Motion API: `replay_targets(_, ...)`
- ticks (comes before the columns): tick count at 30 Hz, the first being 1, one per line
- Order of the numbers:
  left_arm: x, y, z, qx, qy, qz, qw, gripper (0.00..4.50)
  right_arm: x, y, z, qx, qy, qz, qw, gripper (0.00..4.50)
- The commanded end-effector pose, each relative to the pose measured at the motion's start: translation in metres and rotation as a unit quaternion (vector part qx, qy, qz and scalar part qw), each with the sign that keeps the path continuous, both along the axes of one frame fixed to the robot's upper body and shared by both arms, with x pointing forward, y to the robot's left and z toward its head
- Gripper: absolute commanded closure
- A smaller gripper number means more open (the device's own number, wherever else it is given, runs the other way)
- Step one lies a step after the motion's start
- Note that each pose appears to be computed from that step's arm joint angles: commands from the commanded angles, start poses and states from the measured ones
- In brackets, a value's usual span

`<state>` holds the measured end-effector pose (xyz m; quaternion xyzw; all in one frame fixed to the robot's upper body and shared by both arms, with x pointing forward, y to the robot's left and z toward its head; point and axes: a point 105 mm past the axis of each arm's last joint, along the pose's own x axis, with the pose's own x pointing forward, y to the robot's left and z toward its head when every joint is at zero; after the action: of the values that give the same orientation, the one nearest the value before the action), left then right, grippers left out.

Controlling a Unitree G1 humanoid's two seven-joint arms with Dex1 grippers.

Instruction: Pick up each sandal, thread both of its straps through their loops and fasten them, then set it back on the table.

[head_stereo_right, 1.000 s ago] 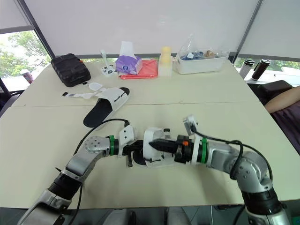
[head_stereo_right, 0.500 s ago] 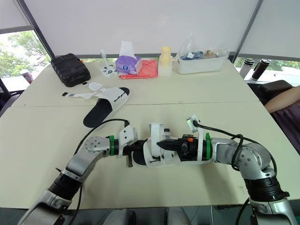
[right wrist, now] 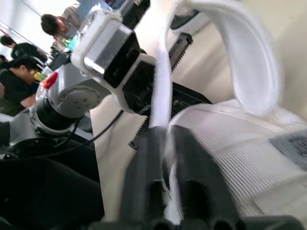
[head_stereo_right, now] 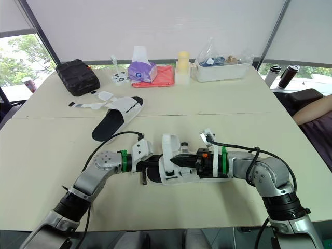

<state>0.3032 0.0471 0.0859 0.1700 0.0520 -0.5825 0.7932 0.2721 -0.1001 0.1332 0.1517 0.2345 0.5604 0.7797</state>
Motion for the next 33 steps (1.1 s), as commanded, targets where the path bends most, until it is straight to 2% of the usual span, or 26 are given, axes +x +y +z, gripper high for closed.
replay_targets(1,-0.003,-0.001,-0.010,0.012,0.014,0.000,1.000,4.50,0.003,-0.002,0.006,0.001,-0.012,-0.006,1.000,2.19)
replay_targets(3,-0.003,0.000,-0.010,0.012,0.014,0.001,1.000,4.50,0.003,-0.001,0.007,0.000,-0.014,-0.004,1.000,1.20)
replay_targets(7,-0.003,0.000,-0.011,0.013,0.015,0.001,1.000,4.50,-0.002,0.006,0.012,0.005,-0.007,0.013,1.000,1.20)
replay_targets(15,-0.002,0.000,-0.011,0.012,0.013,0.003,1.000,4.50,-0.010,0.021,0.002,-0.004,0.010,0.034,0.999,1.20)
replay_targets(18,-0.002,0.000,-0.011,0.013,0.013,0.004,1.000,4.50,-0.008,0.024,0.002,-0.015,-0.005,0.031,0.999,2.46)
replay_targets(22,-0.001,0.000,-0.012,0.013,0.013,0.006,1.000,4.50,-0.004,0.024,0.000,-0.041,-0.031,0.024,0.998,4.44)
replay_targets(25,-0.002,0.000,-0.012,0.013,0.014,0.007,1.000,4.50,-0.005,0.024,0.005,-0.041,-0.040,0.029,0.998,4.44)
replay_targets(28,-0.002,0.001,-0.013,0.012,0.014,0.007,1.000,4.50,-0.002,0.020,0.024,-0.002,-0.034,0.031,0.999,4.44)
replay_targets(33,-0.001,-0.001,-0.013,0.012,0.012,0.006,1.000,4.50,-0.002,0.012,0.034,0.031,0.031,0.047,0.998,4.44)
